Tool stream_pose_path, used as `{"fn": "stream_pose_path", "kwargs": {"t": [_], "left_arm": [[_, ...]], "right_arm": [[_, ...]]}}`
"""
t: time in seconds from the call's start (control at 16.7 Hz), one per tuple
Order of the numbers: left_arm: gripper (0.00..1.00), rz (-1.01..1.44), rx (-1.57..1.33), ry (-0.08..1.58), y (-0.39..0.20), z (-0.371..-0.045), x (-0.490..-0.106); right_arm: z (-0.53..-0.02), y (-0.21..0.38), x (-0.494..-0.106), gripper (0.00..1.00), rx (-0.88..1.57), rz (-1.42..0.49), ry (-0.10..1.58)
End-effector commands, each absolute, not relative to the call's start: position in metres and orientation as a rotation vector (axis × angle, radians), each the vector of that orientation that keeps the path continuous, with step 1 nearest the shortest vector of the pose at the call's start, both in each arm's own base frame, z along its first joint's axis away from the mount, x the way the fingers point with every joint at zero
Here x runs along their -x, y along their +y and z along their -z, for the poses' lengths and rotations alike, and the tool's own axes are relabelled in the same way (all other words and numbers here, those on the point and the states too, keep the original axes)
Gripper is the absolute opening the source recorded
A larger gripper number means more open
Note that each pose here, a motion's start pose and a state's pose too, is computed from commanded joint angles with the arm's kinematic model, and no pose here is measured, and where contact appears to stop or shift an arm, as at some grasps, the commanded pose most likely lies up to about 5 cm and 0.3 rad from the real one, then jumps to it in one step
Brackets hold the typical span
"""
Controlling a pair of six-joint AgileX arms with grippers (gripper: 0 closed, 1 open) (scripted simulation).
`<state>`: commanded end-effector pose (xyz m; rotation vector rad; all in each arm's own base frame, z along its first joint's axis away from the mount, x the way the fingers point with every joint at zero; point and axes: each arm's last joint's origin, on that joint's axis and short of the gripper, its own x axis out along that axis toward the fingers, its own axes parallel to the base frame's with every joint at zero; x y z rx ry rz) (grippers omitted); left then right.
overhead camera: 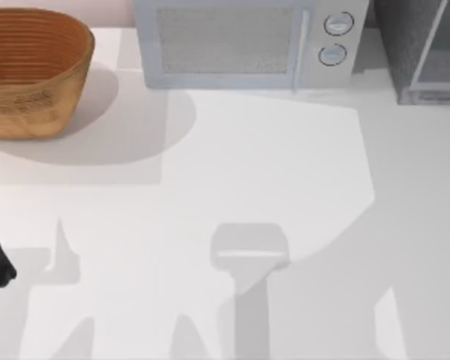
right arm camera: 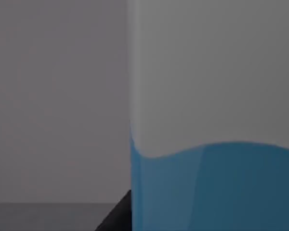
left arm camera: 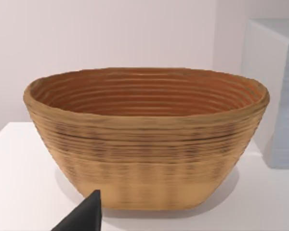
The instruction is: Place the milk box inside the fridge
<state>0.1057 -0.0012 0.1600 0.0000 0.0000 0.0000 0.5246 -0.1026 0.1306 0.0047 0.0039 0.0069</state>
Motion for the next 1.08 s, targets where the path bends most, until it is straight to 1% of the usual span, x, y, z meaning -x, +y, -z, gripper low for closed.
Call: {"fn": "stream_pose_path", "kwargs": {"t": [0.72, 0.78, 1.08], "left_arm": [[1.0, 0.0, 0.0, 0.0, -0.0012, -0.16, -0.1057], [1.0, 0.0, 0.0, 0.0, -0.0012, -0.16, -0.1057], [1.0, 0.0, 0.0, 0.0, -0.0012, -0.16, -0.1057]], "right_arm": [[-0.1306, -0.1026, -0.5246, 0.98, -0.005, -0.007, 0.004], [-0.1306, -0.1026, -0.5246, 1.0, -0.005, -0.007, 0.004], [-0.1306, -0.1026, -0.5246, 1.0, -0.005, -0.007, 0.004]]}}
